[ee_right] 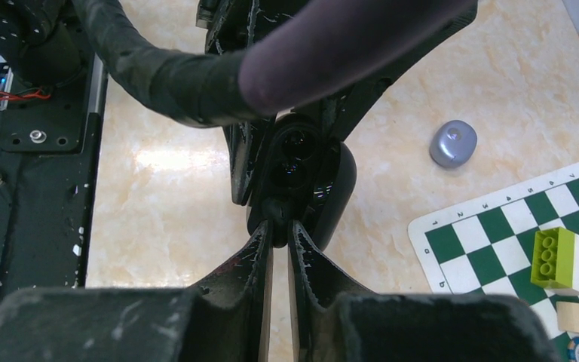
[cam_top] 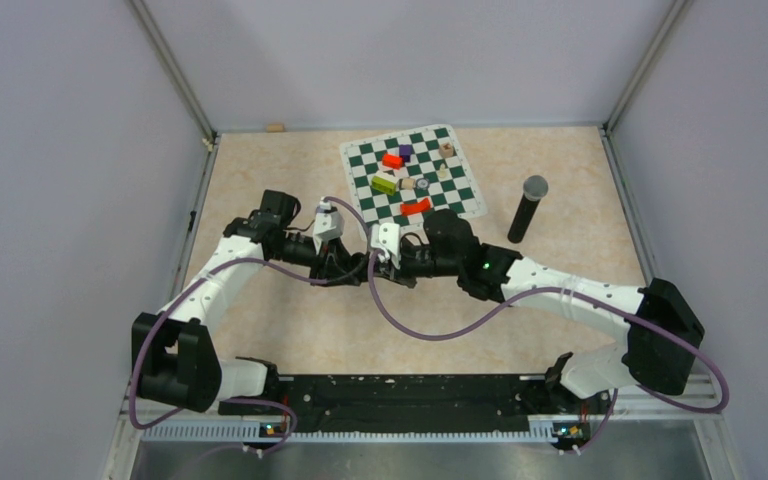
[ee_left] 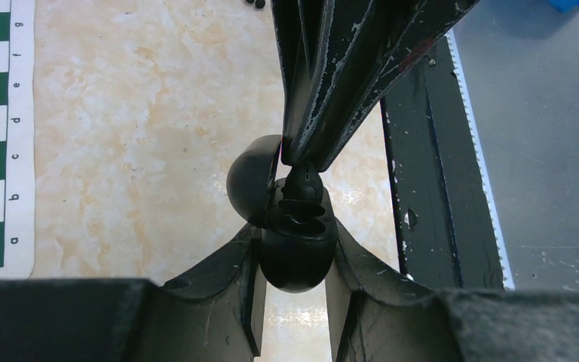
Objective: Insert the wireless bluetooth earbuds into the charging case
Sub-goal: Place the earbud in the charging case.
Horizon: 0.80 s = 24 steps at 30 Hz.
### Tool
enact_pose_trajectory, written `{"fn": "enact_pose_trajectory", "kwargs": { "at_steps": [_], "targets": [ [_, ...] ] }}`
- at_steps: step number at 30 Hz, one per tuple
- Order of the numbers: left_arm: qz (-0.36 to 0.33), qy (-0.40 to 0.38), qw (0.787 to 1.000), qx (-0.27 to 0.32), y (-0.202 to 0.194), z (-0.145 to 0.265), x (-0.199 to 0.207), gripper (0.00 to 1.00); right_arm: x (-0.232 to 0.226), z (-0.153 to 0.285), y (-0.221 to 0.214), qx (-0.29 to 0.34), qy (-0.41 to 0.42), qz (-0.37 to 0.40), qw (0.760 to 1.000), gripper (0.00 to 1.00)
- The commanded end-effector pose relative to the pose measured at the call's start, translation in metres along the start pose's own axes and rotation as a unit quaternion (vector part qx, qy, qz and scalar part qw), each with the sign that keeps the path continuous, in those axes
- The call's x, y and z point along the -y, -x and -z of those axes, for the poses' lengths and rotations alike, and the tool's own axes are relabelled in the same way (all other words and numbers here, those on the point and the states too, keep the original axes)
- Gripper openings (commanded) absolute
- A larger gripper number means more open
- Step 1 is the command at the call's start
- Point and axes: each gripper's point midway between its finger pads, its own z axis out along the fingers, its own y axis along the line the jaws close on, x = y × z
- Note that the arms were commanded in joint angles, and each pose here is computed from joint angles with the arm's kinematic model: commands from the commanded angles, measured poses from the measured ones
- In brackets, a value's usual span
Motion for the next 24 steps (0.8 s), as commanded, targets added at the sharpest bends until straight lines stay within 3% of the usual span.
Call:
{"fn": "enact_pose_trajectory", "kwargs": {
  "at_steps": [1, 16, 24],
  "targets": [
    [-0.048, -0.005, 0.999, 0.026, 0.024, 0.002, 0.000, 0.00, -0.020, -0.003, 0.018, 0.014, 0.046, -0.007, 0.999, 0.13],
    [-0.049, -0.005, 0.998, 0.026, 0.024, 0.002, 0.000, 0.00, -0.023, 0.011, 0.028, 0.007, 0.057, 0.021, 0.998, 0.24],
    [-0.045, -0.006, 0.999, 0.026, 0.022, 0.002, -0.001, 0.00, 0.005, 0.056, 0.049, 0.002, 0.009, 0.051, 0.999, 0.45]
  ]
}}
